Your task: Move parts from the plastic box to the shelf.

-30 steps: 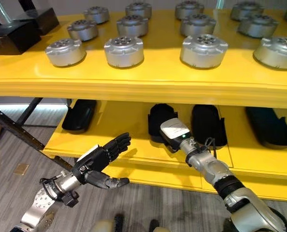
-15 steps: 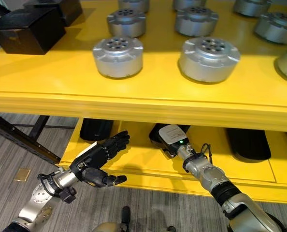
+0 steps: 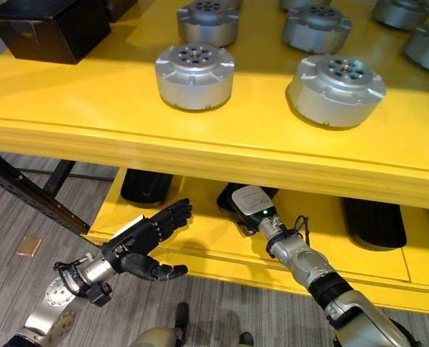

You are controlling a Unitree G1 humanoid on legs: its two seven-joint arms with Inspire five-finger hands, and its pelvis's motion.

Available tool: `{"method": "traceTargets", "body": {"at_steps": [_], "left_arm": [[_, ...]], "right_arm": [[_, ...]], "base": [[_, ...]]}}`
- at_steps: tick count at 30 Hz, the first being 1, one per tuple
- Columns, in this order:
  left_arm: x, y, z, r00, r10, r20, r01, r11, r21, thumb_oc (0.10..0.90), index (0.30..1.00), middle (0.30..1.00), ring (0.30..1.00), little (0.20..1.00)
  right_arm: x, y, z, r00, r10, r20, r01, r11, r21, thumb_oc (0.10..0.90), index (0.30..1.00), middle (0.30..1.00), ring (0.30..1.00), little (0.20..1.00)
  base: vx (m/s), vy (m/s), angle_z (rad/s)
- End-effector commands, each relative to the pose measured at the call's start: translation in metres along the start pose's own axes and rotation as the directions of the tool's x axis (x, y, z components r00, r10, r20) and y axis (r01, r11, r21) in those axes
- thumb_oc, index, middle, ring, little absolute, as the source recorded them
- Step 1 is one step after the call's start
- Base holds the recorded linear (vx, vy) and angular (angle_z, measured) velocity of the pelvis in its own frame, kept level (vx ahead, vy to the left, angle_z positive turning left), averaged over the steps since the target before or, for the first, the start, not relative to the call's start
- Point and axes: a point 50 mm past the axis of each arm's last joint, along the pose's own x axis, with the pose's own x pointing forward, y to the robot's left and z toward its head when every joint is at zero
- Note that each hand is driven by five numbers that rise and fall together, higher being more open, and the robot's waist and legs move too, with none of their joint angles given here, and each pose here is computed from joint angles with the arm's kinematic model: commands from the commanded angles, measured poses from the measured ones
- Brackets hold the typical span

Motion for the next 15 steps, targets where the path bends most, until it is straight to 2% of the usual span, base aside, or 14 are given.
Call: {"method": "traceTargets", "body": {"at_steps": [1, 6, 11, 15], "left_arm": [[0.017, -0.005, 0.042, 0.962, -0.078, 0.263, 0.061, 0.996, 0.07, 0.9, 1.0, 1.0, 1.0, 1.0], [0.015, -0.005, 0.041, 0.962, -0.078, 0.263, 0.063, 0.996, 0.066, 0.9, 1.0, 1.0, 1.0, 1.0], [0.014, -0.005, 0.038, 0.964, -0.086, 0.252, 0.071, 0.995, 0.067, 0.9, 1.0, 1.0, 1.0, 1.0], [0.011, -0.005, 0.035, 0.966, -0.094, 0.242, 0.08, 0.994, 0.071, 0.9, 1.0, 1.0, 1.0, 1.0]], "right_arm": [[0.011, -0.029, 0.004, 0.99, -0.115, 0.08, 0.116, 0.993, -0.002, 0.4, 0.3, 0.3, 0.3, 0.3], [0.0, -0.017, 0.019, 0.965, -0.051, 0.256, 0.073, 0.995, -0.074, 0.4, 0.3, 0.3, 0.3, 0.3], [-0.01, -0.011, 0.036, 0.891, 0.032, 0.452, 0.099, 0.96, -0.263, 0.4, 0.3, 0.3, 0.3, 0.3], [-0.013, -0.01, 0.036, 0.873, 0.081, 0.481, 0.09, 0.942, -0.322, 0.4, 0.3, 0.3, 0.3, 0.3]], "base": [[-0.05, -0.048, 0.01], [-0.03, -0.047, 0.02], [0.0, -0.055, -0.02], [0.02, -0.042, 0.05]]}}
